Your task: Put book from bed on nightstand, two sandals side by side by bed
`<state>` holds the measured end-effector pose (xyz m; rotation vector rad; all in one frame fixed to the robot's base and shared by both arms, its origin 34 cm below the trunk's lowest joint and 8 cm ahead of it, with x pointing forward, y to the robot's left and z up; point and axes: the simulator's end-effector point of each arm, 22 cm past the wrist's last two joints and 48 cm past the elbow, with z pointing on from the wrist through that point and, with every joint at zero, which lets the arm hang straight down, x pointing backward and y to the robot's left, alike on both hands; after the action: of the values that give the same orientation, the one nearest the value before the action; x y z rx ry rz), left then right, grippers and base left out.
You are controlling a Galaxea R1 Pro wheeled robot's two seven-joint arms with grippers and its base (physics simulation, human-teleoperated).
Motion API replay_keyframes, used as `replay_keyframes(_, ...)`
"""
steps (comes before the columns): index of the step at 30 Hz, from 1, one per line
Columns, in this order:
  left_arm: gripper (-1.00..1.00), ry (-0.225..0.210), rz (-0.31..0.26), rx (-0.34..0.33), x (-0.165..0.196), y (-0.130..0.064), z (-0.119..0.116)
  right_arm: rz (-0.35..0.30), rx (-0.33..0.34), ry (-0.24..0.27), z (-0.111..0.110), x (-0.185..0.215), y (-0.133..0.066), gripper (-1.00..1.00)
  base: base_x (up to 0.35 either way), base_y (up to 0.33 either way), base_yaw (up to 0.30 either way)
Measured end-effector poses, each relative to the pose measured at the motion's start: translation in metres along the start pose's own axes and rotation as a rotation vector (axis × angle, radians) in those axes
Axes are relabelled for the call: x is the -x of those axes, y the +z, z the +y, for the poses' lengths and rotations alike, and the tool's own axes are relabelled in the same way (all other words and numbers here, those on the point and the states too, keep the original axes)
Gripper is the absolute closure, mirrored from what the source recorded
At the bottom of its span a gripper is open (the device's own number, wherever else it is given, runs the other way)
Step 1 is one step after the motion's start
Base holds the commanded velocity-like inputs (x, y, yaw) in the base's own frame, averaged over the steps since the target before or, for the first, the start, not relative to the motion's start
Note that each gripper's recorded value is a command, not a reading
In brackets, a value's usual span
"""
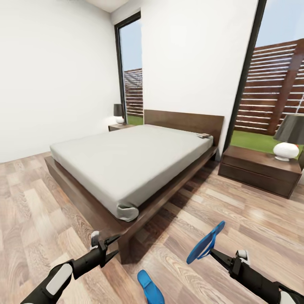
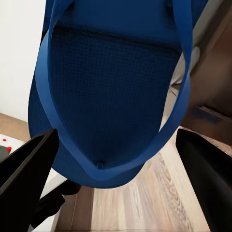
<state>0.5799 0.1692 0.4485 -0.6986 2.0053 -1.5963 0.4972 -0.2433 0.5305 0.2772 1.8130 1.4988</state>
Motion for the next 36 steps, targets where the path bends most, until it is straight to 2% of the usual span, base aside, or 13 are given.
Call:
replay_keyframes(18,-1.00,-0.006,0.001,0.005,-0.0006,0.0006,0.0040,0.002,-0.005,0.006,-0.0032,-0.0013,0.0001,1.00,-0.126,0.000,0.197)
replay_keyframes(36,-1.00,-0.015,0.001,0.017,-0.0019,-0.0004,0.0096,0.002,-0.006,0.005,-0.0036,-0.0015,0.0002,1.00,-0.066,0.000,0.020)
